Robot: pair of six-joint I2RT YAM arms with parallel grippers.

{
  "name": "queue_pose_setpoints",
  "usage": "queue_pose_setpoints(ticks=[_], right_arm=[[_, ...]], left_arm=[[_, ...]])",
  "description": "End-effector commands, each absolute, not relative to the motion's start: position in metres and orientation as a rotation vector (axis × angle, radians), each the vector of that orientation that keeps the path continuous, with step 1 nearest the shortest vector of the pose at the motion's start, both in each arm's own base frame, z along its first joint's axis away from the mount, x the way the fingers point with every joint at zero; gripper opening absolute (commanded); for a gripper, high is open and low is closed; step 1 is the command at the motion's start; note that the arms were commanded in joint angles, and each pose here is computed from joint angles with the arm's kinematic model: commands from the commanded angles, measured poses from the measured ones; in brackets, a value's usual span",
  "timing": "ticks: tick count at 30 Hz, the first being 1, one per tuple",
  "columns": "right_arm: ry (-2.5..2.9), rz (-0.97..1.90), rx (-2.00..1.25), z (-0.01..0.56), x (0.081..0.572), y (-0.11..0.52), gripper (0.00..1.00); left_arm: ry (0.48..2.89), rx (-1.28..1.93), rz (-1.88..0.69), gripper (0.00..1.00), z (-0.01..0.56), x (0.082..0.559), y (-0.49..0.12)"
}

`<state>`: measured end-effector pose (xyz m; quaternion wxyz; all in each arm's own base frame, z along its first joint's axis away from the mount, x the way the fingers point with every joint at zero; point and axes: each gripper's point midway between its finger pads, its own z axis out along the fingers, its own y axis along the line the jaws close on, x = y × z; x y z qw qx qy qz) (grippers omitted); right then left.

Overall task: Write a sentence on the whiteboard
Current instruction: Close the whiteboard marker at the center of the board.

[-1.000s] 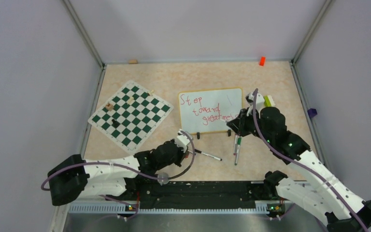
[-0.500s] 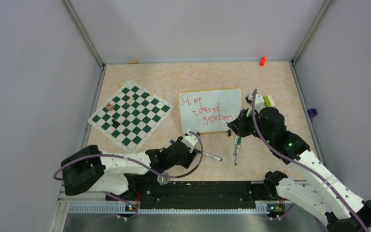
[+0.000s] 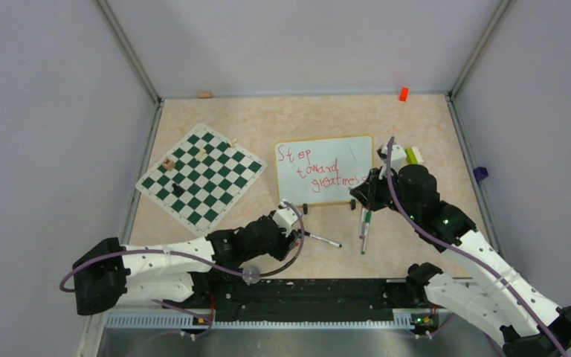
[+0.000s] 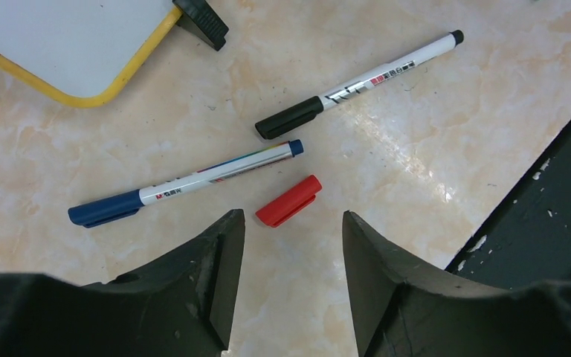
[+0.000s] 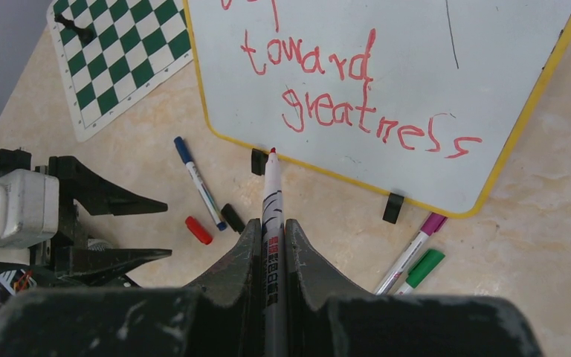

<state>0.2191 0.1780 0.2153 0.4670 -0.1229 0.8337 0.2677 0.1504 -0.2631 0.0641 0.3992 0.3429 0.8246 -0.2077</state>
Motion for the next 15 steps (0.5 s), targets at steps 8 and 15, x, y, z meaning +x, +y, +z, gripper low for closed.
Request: queue_pose_setpoints(ticks=[8, 15], right_arm=[[2.009, 0.652, -0.300, 0.227, 0.221, 0.178, 0.00], [2.011, 0.646, -0.299, 0.226, 0.221, 0.177, 0.00]], left_arm=[[2.044, 0.994, -0.471, 0.56, 0.065, 0.155, -0.270], [2.086, 1.087, -0.390, 0.58, 0.043, 0.160, -0.279]])
